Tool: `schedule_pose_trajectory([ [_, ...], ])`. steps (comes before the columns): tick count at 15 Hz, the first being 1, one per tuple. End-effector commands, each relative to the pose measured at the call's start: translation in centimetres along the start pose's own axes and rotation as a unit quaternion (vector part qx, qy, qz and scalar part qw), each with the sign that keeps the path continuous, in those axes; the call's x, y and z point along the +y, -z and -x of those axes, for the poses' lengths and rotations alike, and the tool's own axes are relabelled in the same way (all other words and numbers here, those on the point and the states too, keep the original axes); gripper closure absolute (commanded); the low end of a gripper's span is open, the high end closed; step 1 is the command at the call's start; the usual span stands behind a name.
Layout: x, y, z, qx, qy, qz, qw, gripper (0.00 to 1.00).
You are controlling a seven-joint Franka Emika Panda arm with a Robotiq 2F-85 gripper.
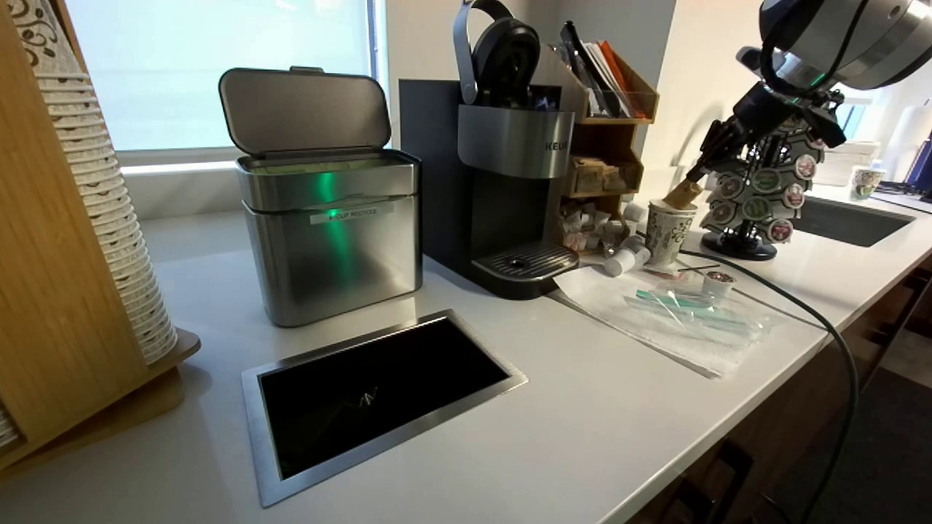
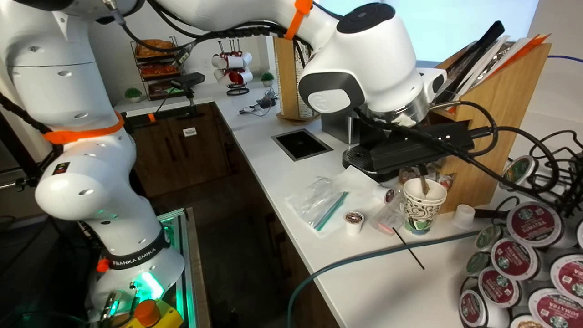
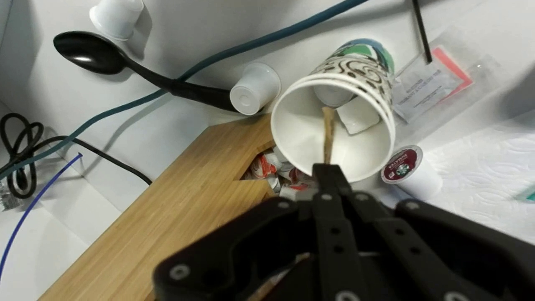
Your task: Put the brown sachet in the middle shelf
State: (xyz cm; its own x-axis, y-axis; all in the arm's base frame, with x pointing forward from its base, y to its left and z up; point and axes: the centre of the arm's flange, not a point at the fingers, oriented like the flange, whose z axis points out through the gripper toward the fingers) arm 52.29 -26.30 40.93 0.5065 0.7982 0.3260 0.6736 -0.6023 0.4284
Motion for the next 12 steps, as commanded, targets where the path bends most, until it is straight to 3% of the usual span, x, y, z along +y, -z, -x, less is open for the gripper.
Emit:
schedule_pose_trajectory([
  [1, -0.3, -0.3, -0.2, 0.002, 0.018, -0.01, 0.9998, 1.0],
  [2, -0.3, -0.5, -0.1, -0.003, 0.016, -0.014, 0.9998, 0.74],
  [3, -0.3, -0.7, -0.1, -0.005, 0.015, -0.017, 0.9997, 0.74],
  [7, -0.6, -0.8, 0.1, -0.014, 0.012, -0.019, 0.9996, 0.44],
  [9, -1.6, -0.4, -0.4, -0.041, 0.008, -0.007, 0.9991, 0.29],
  [11, -2.7, 0.0, -0.8, -0.073, 0.001, 0.02, 0.9972, 0.13],
  [12, -3.2, 0.4, -0.9, -0.09, -0.006, 0.053, 0.9945, 0.07],
])
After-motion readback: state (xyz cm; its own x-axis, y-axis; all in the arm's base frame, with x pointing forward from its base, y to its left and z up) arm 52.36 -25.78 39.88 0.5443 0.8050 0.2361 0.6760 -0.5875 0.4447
